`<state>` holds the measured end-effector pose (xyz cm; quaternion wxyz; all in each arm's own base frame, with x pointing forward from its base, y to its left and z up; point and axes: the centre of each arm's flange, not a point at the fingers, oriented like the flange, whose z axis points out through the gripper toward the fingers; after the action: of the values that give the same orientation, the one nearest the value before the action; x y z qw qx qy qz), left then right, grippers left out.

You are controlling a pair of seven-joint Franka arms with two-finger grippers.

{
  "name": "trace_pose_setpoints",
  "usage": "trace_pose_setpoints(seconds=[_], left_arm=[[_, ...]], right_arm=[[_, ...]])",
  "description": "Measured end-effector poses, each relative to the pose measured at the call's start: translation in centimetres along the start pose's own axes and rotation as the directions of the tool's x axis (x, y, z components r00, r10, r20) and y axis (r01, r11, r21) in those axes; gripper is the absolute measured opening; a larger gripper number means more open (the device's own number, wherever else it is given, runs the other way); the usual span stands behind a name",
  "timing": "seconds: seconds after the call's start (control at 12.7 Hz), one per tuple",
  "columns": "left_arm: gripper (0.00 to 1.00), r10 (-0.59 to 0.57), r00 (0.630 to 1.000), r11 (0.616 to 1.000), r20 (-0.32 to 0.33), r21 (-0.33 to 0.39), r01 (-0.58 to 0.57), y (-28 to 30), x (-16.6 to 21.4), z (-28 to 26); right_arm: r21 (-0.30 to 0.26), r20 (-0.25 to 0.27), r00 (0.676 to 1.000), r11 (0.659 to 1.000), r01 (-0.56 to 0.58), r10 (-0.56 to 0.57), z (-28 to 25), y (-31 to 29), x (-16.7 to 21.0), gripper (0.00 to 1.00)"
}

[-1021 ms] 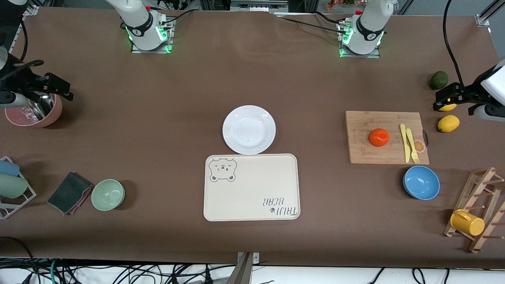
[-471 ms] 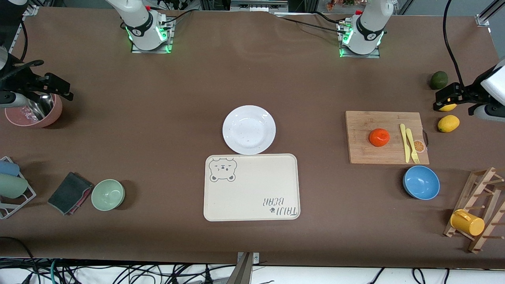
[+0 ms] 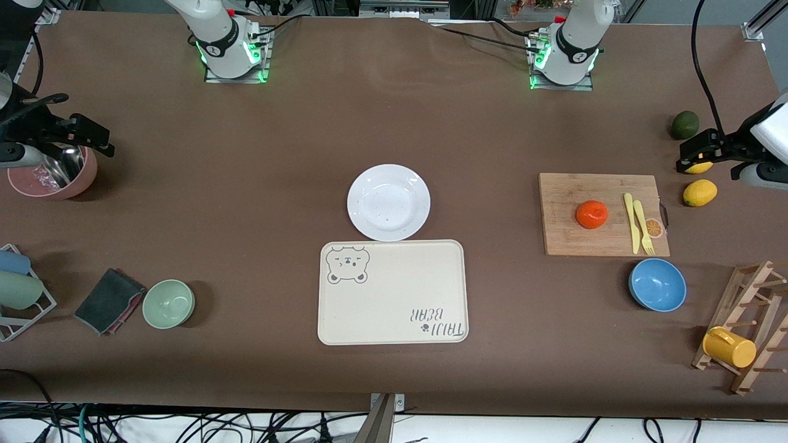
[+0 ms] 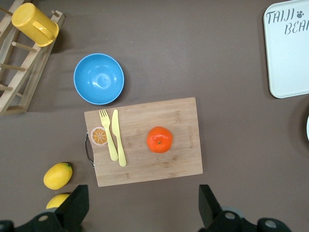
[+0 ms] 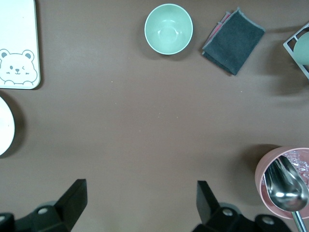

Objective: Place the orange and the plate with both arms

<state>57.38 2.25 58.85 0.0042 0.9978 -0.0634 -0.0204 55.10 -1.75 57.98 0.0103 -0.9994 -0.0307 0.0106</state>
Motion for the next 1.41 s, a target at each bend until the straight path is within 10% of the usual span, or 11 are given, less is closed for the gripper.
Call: trace_pose_setpoints(seconds=[1.41], left_arm=[[1.00, 0.016, 0.997, 1.000, 0.073, -0.016, -0.015, -0.4, 1.9, 4.3]], right_arm=[[0.000, 0.000, 1.000, 1.000, 0.002, -0.002, 0.0, -0.1, 0.0, 1.00]])
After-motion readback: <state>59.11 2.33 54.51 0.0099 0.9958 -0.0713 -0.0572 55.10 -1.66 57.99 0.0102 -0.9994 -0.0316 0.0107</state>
